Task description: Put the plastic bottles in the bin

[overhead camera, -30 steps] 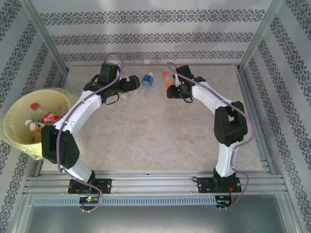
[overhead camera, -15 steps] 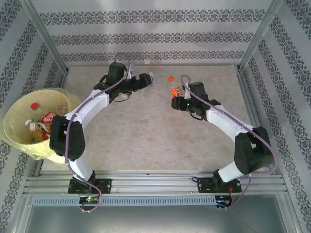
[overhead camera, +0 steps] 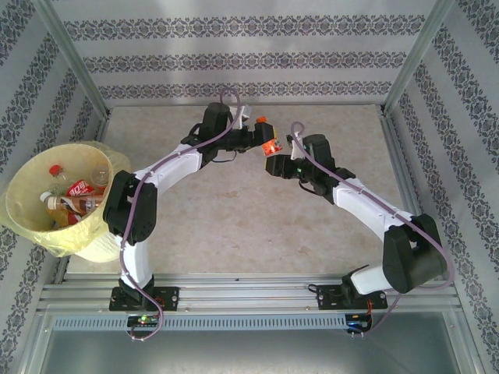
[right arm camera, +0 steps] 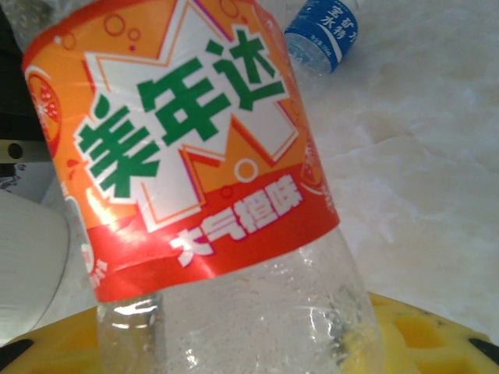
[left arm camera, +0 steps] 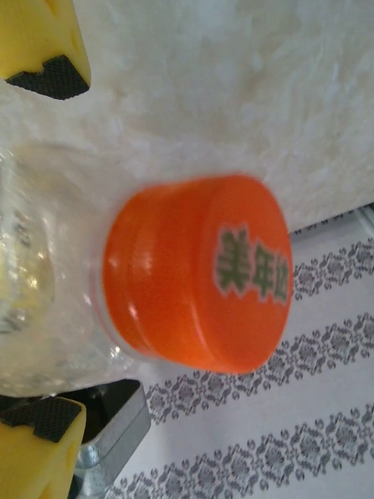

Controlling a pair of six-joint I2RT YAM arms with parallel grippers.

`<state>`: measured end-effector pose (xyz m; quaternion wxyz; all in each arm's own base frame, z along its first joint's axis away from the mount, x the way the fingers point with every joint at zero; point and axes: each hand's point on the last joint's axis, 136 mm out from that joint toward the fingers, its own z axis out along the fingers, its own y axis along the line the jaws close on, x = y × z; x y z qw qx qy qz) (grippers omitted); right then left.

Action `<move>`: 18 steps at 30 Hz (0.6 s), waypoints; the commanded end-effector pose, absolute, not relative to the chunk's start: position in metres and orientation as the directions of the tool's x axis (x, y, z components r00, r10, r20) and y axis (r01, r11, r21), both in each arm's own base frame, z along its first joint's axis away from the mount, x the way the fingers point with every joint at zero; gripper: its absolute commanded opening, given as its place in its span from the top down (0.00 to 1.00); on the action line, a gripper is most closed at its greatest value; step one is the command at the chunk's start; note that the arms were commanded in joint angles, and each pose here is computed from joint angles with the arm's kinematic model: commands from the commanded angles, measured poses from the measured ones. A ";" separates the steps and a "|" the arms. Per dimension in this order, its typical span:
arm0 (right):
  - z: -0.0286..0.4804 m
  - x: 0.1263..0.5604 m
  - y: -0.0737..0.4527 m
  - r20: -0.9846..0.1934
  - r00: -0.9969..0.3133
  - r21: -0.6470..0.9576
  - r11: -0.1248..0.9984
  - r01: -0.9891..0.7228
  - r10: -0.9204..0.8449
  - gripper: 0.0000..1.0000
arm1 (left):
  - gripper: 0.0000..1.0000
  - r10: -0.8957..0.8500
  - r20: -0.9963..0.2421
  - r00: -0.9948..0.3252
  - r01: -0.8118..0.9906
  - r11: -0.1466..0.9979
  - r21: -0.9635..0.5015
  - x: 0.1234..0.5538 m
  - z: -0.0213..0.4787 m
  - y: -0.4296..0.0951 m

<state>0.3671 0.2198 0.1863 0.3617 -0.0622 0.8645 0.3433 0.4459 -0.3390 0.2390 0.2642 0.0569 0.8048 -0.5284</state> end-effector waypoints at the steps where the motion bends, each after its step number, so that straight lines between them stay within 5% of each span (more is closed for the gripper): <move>1: 0.197 0.368 0.231 -0.679 -0.718 0.577 0.715 -0.395 0.153 0.65 | 0.00 -0.190 -0.547 -0.815 0.458 0.368 -0.809 0.446 0.270 -0.350; 11: 0.218 0.372 0.243 -0.687 -0.703 0.622 0.649 -0.439 0.182 0.63 | 0.20 -0.114 -0.519 -0.847 0.473 0.286 -0.834 0.432 0.263 -0.364; 18: 0.222 0.368 0.247 -0.699 -0.697 0.619 0.623 -0.479 0.160 0.54 | 0.43 -0.152 -0.533 -0.832 0.458 0.354 -0.816 0.440 0.258 -0.355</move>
